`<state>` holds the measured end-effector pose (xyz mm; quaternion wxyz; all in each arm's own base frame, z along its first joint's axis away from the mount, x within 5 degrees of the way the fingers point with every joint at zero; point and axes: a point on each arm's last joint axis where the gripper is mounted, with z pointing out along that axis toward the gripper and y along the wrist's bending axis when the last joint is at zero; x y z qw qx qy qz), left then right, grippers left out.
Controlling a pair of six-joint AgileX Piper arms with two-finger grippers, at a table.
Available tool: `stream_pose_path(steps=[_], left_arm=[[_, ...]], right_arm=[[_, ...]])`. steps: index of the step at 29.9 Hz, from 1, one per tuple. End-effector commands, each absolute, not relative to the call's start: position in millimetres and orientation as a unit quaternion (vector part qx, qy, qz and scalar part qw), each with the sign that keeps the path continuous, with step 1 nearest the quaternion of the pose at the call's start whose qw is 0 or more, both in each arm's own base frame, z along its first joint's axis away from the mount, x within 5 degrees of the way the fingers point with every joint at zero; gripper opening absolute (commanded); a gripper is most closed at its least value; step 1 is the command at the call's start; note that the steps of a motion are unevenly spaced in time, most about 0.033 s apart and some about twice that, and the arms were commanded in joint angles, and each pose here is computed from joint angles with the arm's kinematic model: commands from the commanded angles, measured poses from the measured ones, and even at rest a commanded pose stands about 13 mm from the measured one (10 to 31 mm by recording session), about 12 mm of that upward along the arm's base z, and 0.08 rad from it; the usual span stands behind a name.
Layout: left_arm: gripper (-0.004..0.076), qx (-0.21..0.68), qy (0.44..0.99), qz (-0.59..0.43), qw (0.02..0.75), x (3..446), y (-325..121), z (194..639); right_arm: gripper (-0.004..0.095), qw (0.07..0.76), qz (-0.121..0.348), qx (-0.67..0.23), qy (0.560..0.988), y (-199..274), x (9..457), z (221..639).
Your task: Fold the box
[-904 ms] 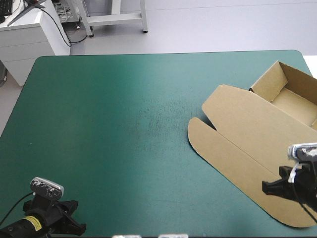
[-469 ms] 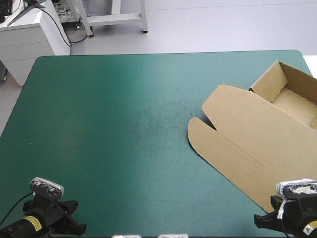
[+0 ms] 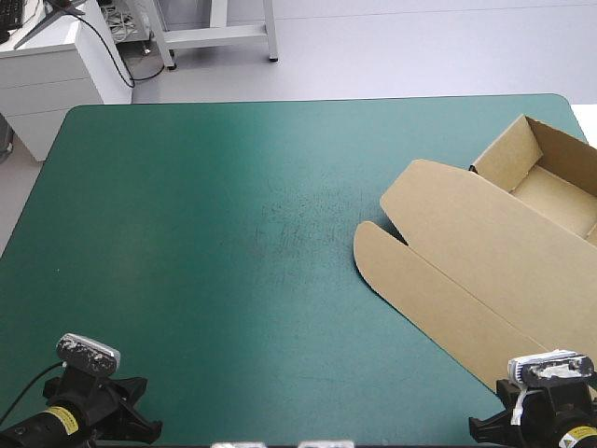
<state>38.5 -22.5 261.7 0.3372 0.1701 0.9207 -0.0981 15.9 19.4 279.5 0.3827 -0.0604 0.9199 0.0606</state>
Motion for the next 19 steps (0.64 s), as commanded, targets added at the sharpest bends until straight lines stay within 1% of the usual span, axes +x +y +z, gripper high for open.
stream_pose_path(steps=[1,19], left_arm=[[-0.0008,0.163,0.909,-0.112,0.366,42.4,-25.1,271.8],[-0.0008,0.163,0.909,-0.112,0.366,42.4,-25.1,271.8]], right_arm=[[-0.0019,0.404,0.068,-0.061,0.910,20.5,20.7,284.3],[-0.0019,0.401,0.072,-0.060,0.911,20.9,21.7,281.5]])
